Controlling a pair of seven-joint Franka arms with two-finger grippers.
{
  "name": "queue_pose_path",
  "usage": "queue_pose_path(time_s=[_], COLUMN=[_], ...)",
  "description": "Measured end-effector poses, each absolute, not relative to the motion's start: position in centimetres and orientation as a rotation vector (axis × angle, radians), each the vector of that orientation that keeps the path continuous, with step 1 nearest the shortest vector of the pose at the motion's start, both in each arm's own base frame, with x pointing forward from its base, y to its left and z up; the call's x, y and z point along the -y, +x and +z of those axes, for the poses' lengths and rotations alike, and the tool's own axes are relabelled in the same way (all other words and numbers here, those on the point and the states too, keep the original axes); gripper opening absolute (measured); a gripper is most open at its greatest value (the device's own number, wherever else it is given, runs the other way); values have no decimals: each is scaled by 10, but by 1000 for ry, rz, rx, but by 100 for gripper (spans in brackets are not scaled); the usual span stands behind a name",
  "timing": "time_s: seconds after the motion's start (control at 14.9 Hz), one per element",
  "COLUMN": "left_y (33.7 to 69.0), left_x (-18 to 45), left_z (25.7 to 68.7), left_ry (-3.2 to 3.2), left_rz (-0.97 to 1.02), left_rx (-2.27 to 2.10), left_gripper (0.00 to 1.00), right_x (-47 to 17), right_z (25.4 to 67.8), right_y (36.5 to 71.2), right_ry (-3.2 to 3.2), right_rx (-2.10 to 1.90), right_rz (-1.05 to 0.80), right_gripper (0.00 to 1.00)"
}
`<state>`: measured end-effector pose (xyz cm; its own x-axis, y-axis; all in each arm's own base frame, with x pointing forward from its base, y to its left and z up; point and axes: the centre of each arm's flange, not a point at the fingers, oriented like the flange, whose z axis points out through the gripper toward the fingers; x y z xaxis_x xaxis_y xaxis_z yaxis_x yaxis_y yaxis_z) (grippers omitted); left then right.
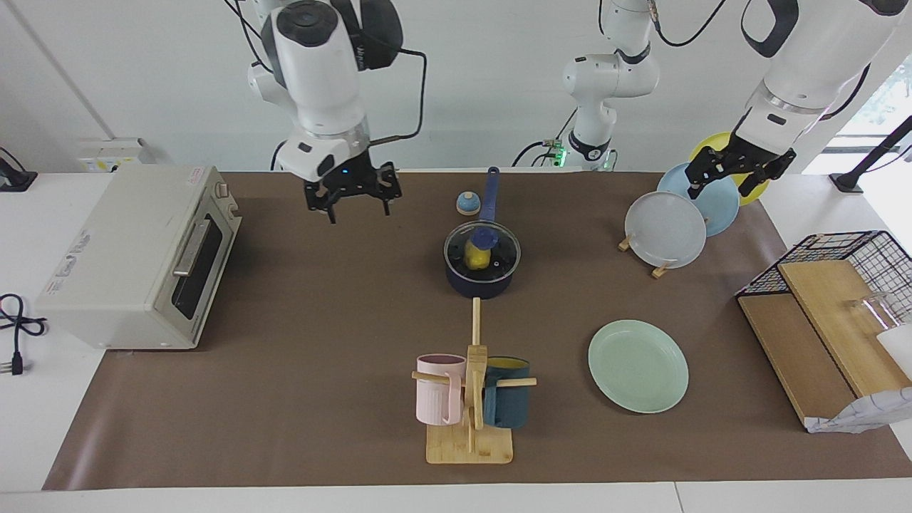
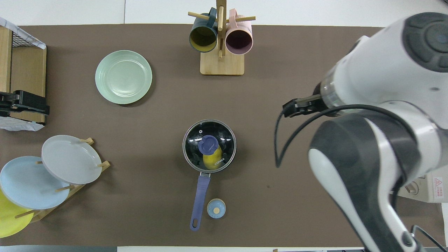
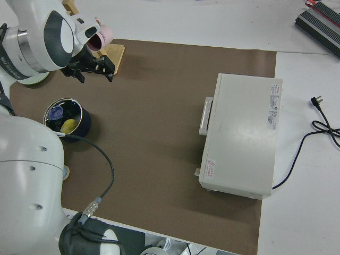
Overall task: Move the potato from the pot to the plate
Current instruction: 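Reach the right gripper over the glass lid on the black pot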
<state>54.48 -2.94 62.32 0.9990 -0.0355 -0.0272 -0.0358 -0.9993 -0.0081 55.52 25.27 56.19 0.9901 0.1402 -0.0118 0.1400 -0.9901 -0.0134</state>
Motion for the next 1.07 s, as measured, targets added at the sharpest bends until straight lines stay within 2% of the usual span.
queue_pose_path(time_s=[0.27, 0.47, 0.74, 1.07], left_y=[545, 545, 545, 544], left_x=[29, 29, 30, 30], left_z=[623, 623, 623, 623], left_ry=[-3132, -3132, -3132, -3132], left_rz=[42, 42, 42, 52], left_rx=[-56, -56, -56, -59], left_gripper=[100, 100, 100, 100], right_x=[-371, -428, -441, -439], right_z=[502, 461, 423, 409], right_y=[537, 512, 505, 497], right_ry=[-3103, -3131, -3138, -3139], right_rx=[202, 231, 258, 269], right_rz=[-32, -33, -29, -24], right_gripper=[100, 100, 100, 100])
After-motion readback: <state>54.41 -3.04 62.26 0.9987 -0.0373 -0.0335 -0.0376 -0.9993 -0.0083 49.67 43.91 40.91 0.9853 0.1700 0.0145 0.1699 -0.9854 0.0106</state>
